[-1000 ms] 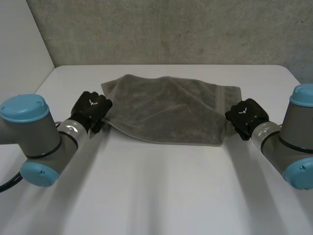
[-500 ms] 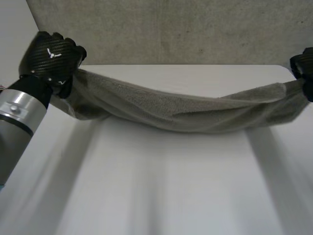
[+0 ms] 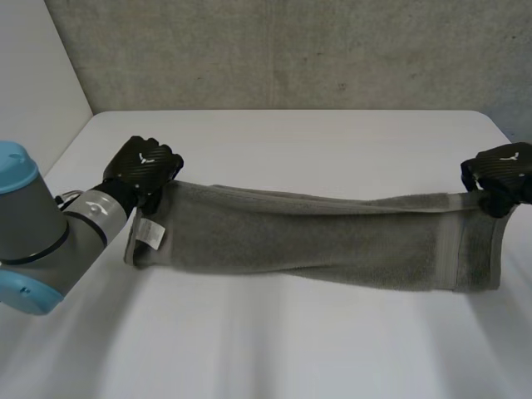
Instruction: Fold the towel.
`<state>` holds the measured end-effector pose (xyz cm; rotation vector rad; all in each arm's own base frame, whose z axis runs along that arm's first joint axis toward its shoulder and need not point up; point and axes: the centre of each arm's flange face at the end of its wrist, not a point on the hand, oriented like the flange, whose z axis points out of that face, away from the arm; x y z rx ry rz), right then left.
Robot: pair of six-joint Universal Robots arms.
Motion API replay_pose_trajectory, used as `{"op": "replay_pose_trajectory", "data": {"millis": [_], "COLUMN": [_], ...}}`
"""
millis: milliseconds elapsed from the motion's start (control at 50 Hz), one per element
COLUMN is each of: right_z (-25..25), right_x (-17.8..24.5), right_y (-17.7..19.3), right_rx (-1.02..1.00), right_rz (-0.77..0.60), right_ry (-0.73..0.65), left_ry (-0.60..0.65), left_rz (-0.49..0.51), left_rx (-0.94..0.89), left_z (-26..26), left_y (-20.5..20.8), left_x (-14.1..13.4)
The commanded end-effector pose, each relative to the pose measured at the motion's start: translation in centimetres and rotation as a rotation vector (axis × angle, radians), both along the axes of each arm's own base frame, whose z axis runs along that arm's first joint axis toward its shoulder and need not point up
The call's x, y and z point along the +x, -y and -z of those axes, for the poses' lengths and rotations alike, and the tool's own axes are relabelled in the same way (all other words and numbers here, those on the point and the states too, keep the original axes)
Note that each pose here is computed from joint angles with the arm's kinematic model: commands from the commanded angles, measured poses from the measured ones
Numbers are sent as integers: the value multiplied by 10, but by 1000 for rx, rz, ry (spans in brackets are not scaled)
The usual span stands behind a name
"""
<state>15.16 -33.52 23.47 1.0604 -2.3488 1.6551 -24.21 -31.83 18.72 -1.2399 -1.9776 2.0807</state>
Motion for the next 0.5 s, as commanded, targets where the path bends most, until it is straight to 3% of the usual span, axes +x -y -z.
{"op": "replay_pose_trajectory", "data": {"millis": [20, 80, 160, 180, 200, 240, 300, 380, 500], "right_z": [0, -26, -95, -118, -118, -171, -193, -185, -126], "right_x": [20, 36, 51, 51, 51, 51, 52, 53, 56], "right_y": [25, 43, 65, 66, 66, 48, 27, 25, 23], "right_rx": [-104, -256, -638, -769, -770, -995, -1046, -1010, -799], "right_rz": [-11, 7, 89, 109, 109, 128, 115, 106, 68], "right_ry": [-40, -55, 2, 33, 34, 109, 148, 147, 99], "left_ry": [-15, -41, -129, -178, -179, -312, -425, -474, -392], "left_rz": [9, -3, -69, -82, -83, -79, -58, -26, 48], "left_rx": [-58, -158, -362, -426, -427, -549, -623, -607, -401], "left_z": [-5, -29, -96, -121, -121, -175, -214, -217, -147], "left_y": [33, 59, 81, 82, 82, 73, 59, 50, 42], "left_x": [-12, -18, -27, -29, -29, -28, -18, -14, -22]}}
